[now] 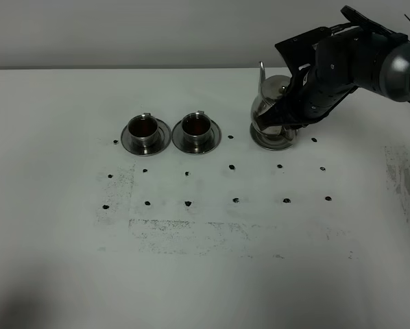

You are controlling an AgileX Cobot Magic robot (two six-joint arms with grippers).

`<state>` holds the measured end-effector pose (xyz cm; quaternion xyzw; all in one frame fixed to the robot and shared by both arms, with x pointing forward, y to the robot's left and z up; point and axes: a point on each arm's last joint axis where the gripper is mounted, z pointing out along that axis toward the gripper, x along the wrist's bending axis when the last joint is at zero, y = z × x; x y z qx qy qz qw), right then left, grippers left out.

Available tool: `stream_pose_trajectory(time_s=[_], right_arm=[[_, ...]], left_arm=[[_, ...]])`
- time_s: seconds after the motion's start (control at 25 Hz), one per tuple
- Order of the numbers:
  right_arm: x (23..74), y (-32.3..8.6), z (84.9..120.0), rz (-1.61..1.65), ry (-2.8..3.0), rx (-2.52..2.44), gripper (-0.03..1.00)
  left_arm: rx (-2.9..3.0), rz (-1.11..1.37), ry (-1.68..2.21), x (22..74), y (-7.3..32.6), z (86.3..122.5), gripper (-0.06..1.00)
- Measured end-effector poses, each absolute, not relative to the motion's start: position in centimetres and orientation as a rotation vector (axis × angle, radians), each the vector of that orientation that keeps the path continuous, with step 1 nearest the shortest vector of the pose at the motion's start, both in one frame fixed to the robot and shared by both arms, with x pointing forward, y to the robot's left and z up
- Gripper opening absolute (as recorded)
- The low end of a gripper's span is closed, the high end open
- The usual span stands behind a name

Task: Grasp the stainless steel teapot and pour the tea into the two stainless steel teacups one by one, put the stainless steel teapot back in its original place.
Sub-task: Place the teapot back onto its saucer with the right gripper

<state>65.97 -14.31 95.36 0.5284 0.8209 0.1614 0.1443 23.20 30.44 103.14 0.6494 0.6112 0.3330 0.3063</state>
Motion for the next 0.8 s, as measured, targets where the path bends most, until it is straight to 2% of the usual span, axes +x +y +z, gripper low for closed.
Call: stream_pose_trajectory(time_s=[0.36,0.8], right_arm=[[66.1,-14.2,93.7,0.419,2.394,1.541,0.22],[66.2,-14.2,93.7,0.411,2.419,1.489,0.22]], left_arm=[[1.718,0.881,1.617,23.2,30.4,103.1,0.28],[1.718,0.881,1.617,23.2,30.4,103.1,0.28]])
